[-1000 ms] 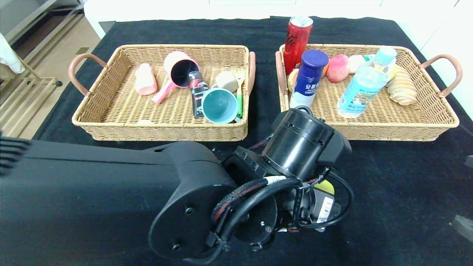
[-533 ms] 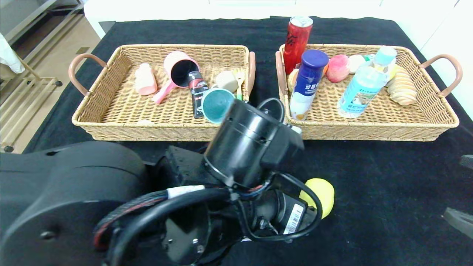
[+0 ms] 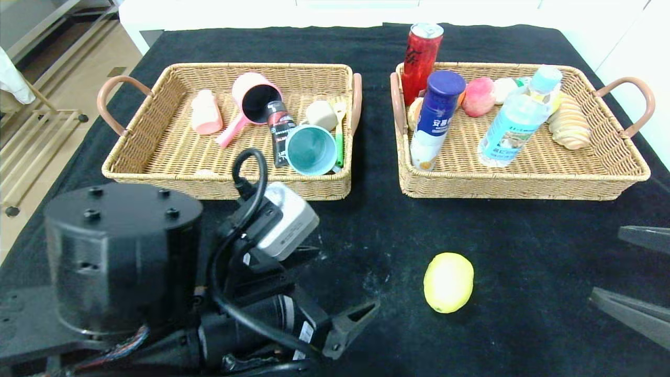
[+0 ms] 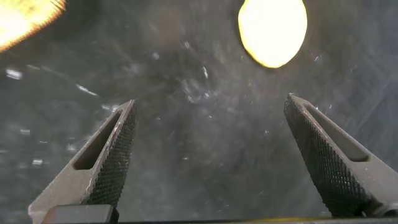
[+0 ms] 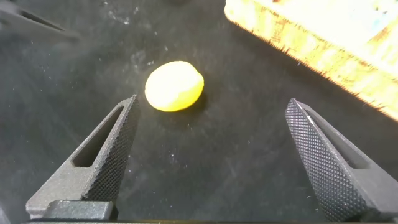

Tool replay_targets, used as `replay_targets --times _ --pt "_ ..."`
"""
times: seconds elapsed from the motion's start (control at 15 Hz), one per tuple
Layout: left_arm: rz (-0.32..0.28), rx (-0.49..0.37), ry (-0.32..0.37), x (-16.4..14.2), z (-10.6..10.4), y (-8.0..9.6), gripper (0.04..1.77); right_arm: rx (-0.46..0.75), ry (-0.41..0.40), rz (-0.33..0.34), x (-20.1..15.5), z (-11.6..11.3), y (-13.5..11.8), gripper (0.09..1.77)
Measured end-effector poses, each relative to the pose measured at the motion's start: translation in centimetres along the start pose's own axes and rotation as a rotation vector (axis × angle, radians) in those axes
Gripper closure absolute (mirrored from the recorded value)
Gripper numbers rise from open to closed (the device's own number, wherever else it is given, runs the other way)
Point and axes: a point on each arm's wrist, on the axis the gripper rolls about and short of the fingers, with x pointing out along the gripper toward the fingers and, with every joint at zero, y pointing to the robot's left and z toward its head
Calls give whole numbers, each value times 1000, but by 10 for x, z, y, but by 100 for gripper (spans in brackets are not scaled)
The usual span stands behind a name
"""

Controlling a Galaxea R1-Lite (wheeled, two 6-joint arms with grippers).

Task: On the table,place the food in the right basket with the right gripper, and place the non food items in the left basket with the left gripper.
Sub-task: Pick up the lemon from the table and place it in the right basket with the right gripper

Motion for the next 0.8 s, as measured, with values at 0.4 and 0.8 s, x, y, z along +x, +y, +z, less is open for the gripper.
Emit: replay_targets --times 0.4,0.8 --pt "24 -4 -92 -26 -38 16 11 59 35 -26 11 1 -5 15" --pt "46 -19 -116 -34 -43 23 10 155 209 -114 22 17 -2 15"
